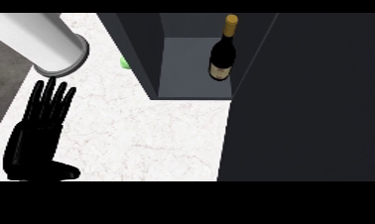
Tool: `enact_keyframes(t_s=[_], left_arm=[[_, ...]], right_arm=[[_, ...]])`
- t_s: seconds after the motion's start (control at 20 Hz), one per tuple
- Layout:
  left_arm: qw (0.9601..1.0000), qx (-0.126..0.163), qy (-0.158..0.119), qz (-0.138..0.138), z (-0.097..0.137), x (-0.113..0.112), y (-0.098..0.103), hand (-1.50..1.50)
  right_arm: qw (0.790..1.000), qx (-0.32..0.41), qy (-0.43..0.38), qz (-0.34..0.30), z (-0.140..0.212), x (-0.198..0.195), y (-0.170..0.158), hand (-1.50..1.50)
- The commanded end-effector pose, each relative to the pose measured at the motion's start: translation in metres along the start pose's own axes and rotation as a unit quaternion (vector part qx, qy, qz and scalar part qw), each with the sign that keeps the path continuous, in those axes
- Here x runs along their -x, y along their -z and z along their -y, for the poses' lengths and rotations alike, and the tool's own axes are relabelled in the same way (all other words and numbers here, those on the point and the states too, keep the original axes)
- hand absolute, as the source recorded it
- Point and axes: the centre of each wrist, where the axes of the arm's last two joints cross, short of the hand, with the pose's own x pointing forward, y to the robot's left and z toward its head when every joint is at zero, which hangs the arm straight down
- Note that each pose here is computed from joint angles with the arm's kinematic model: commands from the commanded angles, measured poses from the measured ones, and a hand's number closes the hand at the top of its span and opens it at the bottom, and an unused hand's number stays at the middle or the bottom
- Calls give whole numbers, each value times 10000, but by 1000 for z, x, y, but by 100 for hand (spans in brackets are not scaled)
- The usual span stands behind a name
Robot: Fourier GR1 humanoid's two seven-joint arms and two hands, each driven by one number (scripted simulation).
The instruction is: Pick up the wine, place it into the cabinet and close the cabinet
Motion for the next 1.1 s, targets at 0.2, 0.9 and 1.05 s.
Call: enact_keyframes(t_s=[0.2, 0.9, 1.05], left_arm=[[10000, 41, 5, 0, -17, -4, -15, -150], [9996, 264, 121, -26, -47, -41, -3, -150], [9997, 250, 62, -10, -45, -41, 2, -150]], right_arm=[[9962, -317, 572, 581, -15, -48, 3, 150], [9944, -509, 607, 703, -15, -25, 45, 150], [9945, -557, 550, 688, -13, -27, 57, 150]])
